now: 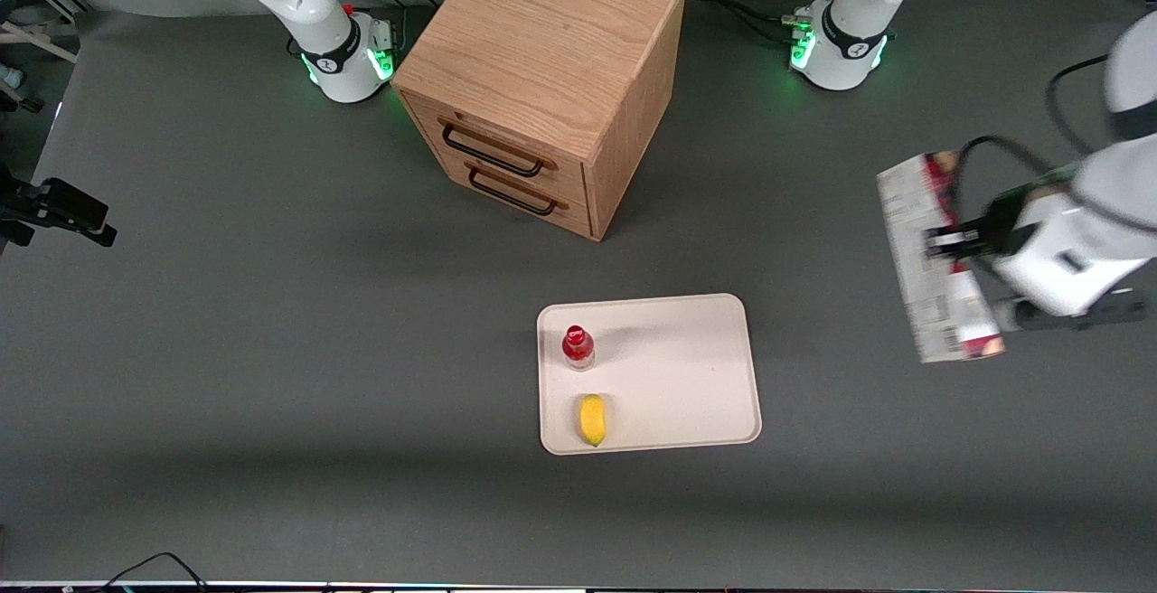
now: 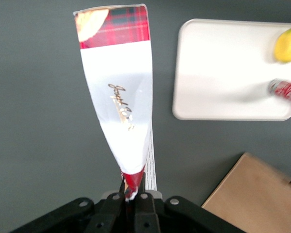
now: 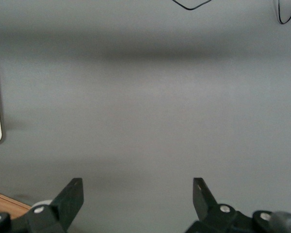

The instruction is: Place red cookie box on tray

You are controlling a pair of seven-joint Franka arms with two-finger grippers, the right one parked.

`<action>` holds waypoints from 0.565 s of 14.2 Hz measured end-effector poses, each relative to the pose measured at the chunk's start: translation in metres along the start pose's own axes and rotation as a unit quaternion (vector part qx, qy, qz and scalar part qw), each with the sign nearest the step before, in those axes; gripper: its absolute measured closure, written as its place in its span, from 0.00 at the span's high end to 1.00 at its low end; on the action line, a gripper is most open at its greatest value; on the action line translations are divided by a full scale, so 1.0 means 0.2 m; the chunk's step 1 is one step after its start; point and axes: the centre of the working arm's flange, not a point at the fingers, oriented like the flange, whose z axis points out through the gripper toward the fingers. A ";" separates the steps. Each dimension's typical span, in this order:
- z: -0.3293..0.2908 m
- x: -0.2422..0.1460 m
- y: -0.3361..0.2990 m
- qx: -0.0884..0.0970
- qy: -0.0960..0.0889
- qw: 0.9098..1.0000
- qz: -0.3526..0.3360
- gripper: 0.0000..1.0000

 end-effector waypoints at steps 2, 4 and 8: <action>0.27 0.05 0.22 -0.008 0.004 1.000 0.004 0.04; 0.52 0.11 0.34 -0.010 0.010 1.000 0.018 0.04; 1.02 0.28 0.43 -0.020 0.048 0.998 0.042 0.04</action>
